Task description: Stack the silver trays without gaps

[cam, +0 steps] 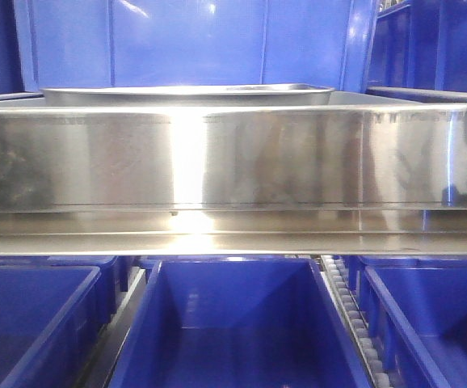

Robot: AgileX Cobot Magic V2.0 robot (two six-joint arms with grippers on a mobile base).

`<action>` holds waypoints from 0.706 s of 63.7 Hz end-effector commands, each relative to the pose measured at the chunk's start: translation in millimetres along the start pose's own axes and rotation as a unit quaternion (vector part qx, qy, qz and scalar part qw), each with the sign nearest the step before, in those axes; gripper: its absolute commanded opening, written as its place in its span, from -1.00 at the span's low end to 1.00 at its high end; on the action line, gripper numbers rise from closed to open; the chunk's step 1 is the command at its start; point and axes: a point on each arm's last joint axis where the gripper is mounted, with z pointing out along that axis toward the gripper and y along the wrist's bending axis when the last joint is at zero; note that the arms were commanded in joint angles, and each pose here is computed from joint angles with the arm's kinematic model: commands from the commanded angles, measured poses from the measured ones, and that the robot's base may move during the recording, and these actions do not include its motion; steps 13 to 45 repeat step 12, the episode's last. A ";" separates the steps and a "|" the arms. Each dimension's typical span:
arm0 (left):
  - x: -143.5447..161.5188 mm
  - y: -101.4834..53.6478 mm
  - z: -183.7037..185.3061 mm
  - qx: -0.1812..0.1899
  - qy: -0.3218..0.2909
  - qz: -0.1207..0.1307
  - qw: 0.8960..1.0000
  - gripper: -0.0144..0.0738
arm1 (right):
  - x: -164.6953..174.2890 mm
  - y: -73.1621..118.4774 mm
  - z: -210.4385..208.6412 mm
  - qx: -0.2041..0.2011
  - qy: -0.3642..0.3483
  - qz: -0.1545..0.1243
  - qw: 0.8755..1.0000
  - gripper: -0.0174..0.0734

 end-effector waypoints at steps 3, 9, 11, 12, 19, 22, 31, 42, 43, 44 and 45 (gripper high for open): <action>-10.9 1.3 -3.2 -0.007 -0.062 -0.004 0.998 -0.78 | -9.2 0.3 -1.9 -0.001 -0.057 -0.004 0.998 -0.51; -10.9 1.3 -3.2 -0.007 -0.062 -0.004 0.998 -0.78 | -9.2 0.3 -1.9 -0.001 -0.057 -0.004 0.998 -0.51; -10.9 1.3 -3.2 -0.007 -0.062 -0.004 0.998 -0.78 | -9.2 0.3 -1.9 -0.001 -0.057 -0.004 0.998 -0.51; -10.9 1.3 -3.2 -0.007 -0.062 -0.004 0.998 -0.78 | -9.2 0.3 -1.9 -0.001 -0.057 -0.004 0.998 -0.51; -10.9 1.3 -3.2 -0.007 -0.062 -0.004 0.998 -0.78 | -9.2 0.3 -1.9 -0.001 -0.057 -0.004 0.998 -0.51; -10.9 1.3 -3.2 -0.007 -0.062 -0.004 0.998 -0.78 | -9.2 0.3 -1.9 -0.001 -0.057 -0.004 0.998 -0.51; -10.9 1.3 -3.2 -0.007 -0.062 -0.004 0.998 -0.78 | -9.2 0.3 -1.9 -0.001 -0.057 -0.004 0.998 -0.51; -10.9 1.3 -3.2 -0.007 -0.062 -0.004 0.998 -0.78 | -9.2 0.3 -1.9 -0.001 -0.057 -0.004 0.998 -0.51; -10.9 1.3 -3.2 -0.007 -0.062 -0.004 0.998 -0.78 | -9.2 0.3 -1.9 -0.001 -0.057 -0.004 0.998 -0.51; -10.9 1.3 -3.2 -0.007 -0.062 -0.004 0.998 -0.78 | -9.2 0.3 -1.9 -0.001 -0.057 -0.004 0.998 -0.51; -10.9 1.3 -3.2 -0.007 -0.062 -0.004 0.998 -0.78 | -9.2 0.3 -1.9 -0.001 -0.057 -0.004 0.998 -0.51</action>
